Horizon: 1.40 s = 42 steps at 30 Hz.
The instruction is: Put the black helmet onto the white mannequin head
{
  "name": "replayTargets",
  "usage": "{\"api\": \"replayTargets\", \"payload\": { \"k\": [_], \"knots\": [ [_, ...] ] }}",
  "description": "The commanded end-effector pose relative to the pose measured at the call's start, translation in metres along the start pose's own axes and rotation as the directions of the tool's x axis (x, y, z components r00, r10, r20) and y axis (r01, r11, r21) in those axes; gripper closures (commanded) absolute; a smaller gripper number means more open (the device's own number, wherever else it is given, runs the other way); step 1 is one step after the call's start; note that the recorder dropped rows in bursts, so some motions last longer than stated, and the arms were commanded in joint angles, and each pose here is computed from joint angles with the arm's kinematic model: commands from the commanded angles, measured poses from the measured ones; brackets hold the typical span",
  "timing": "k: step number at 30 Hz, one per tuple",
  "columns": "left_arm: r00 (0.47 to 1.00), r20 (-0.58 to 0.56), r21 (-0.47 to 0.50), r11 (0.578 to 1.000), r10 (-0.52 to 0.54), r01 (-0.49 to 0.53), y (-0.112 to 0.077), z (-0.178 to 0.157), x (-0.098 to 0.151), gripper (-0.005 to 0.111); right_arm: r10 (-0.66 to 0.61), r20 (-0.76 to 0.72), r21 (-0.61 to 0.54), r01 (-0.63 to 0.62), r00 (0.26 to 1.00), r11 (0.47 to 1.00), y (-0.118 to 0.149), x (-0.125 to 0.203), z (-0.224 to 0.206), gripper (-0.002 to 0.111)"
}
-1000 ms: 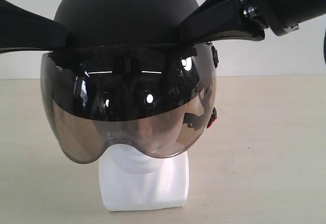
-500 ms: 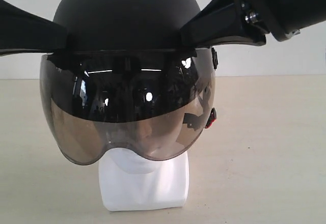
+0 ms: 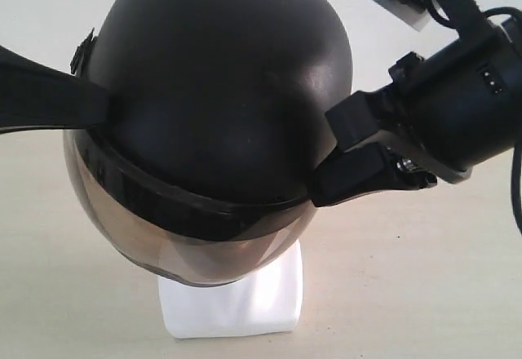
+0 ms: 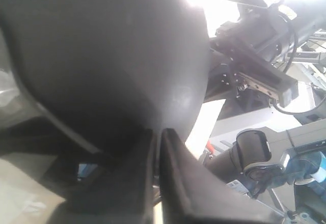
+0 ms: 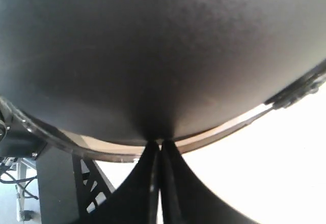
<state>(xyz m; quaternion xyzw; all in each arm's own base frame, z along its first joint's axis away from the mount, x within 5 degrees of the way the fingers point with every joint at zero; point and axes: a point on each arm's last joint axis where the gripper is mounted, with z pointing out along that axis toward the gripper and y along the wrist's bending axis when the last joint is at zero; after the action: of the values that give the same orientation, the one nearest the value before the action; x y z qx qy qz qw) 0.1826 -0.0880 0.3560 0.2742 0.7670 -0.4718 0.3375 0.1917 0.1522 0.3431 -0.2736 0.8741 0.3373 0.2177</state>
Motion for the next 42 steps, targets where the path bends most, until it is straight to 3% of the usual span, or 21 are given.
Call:
{"api": "replayTargets", "payload": {
  "k": [1,10,16,20,23,25,33,38,42],
  "knots": [
    [1.000,-0.009,-0.025,1.000,0.014,-0.014,0.002,0.001,0.002,0.102,-0.027,0.134,0.054,0.020,0.991,0.998,-0.001,-0.008,-0.007,0.108],
    [0.996,0.076,0.015,0.999,0.042,-0.043,-0.010,-0.004,-0.006,0.102,-0.022,0.387,0.157,-0.042,0.922,0.987,0.002,-0.010,-0.056,0.108],
    [0.991,0.105,0.010,0.996,0.082,-0.083,-0.019,-0.010,-0.021,0.102,0.060,0.424,0.271,-0.190,0.904,0.944,-0.026,-0.009,-0.069,0.108],
    [0.978,0.169,-0.073,0.991,0.124,-0.113,-0.023,-0.020,-0.041,0.102,0.121,0.424,0.324,-0.275,0.897,0.905,-0.052,-0.011,-0.068,0.108],
    [0.964,0.217,-0.204,0.973,0.152,-0.107,-0.020,-0.031,-0.056,0.102,0.178,0.387,0.329,-0.316,0.905,0.890,-0.072,-0.015,-0.054,0.108],
    [0.966,0.215,-0.269,0.959,0.147,-0.086,-0.014,-0.034,-0.062,0.102,0.223,0.345,0.314,-0.337,0.912,0.888,-0.085,-0.018,-0.037,0.108],
    [0.995,0.062,-0.344,0.938,0.078,-0.052,0.027,-0.022,-0.058,0.102,0.359,0.239,0.149,-0.400,0.902,0.905,-0.119,-0.028,0.021,0.108],
    [0.999,-0.020,-0.302,0.953,-0.031,0.024,0.058,-0.006,-0.050,0.102,0.416,0.181,0.024,-0.426,0.891,0.904,-0.121,-0.028,0.038,0.108],
    [0.996,-0.050,-0.286,0.957,-0.071,0.053,0.070,0.000,-0.047,0.102,0.438,0.191,-0.077,-0.432,0.878,0.899,-0.113,-0.033,0.037,0.108]
  ]
}}
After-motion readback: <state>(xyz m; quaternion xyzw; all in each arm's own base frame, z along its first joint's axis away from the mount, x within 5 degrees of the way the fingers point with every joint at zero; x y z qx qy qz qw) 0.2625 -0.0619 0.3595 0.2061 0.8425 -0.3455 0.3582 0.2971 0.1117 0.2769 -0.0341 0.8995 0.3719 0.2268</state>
